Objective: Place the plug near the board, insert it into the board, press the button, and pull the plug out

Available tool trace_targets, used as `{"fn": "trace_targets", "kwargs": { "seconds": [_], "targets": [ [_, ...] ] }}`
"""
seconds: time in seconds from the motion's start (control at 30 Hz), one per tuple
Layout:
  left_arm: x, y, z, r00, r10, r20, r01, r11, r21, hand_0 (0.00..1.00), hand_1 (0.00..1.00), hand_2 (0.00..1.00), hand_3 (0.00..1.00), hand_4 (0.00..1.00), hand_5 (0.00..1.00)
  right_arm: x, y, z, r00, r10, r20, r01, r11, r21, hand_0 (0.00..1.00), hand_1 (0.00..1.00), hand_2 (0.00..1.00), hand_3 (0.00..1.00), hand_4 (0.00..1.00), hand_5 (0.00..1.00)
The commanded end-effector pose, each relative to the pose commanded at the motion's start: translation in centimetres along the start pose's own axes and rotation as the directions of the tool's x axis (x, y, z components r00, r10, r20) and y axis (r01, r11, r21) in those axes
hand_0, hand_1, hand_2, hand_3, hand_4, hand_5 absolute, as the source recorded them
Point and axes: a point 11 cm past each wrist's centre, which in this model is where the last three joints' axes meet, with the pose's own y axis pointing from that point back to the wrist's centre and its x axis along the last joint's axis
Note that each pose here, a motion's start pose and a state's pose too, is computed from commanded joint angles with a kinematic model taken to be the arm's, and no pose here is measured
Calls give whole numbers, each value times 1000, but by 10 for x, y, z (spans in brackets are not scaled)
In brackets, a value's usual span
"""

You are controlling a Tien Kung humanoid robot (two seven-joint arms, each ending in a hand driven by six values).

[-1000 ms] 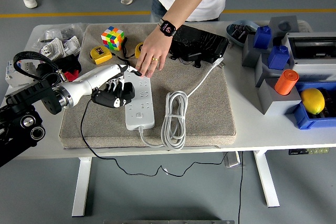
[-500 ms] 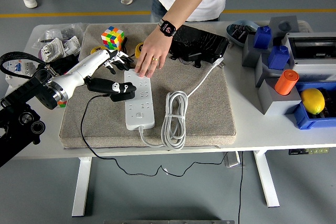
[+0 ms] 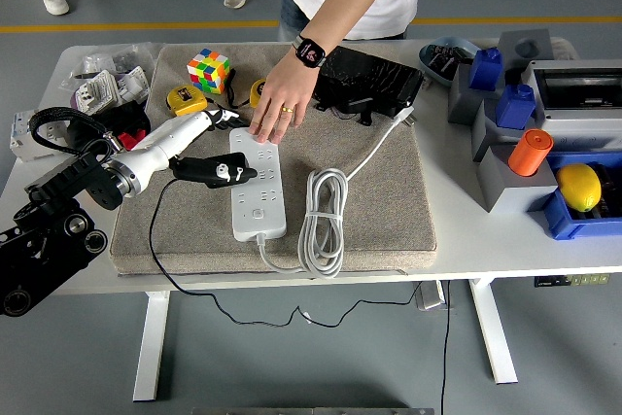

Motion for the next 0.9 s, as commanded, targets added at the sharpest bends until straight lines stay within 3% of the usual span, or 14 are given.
{"fn": "trace_targets", "kwargs": {
  "seconds": [0.17, 0.2, 0.33, 0.37, 0.9],
  "targets": [
    [-3, -5, -4, 999, 5, 33, -5, 1000, 10, 706, 734, 757, 809, 998, 402, 1, 0, 0, 1000, 0, -5, 0, 1000, -1, 709, 715, 727, 625, 998, 611],
    [-4, -6, -5, 999, 6, 42, -6, 1000, 13, 676, 685, 716, 775, 998, 341, 1, 0, 0, 1000, 0, -6, 0, 1000, -2, 710, 715, 727, 625, 998, 611],
    [-9, -10, -11, 999, -4, 51, 2, 999, 34, 676, 685, 716, 775, 998, 341, 1, 0, 1, 1000, -1, -11, 1, 1000, -4, 710, 715, 727, 625, 998, 611],
    [-10, -11, -11, 999, -4, 51, 2, 999, 37, 671, 687, 705, 763, 998, 293, 2, 0, 2, 1000, -1, -11, 1, 1000, -4, 710, 715, 727, 625, 998, 611],
    [-19, -19, -29, 995, -24, 96, 14, 995, 99, 676, 679, 663, 729, 998, 264, 2, 0, 1, 1000, 0, -11, 0, 1000, -2, 711, 715, 727, 625, 998, 610]
  ]
}}
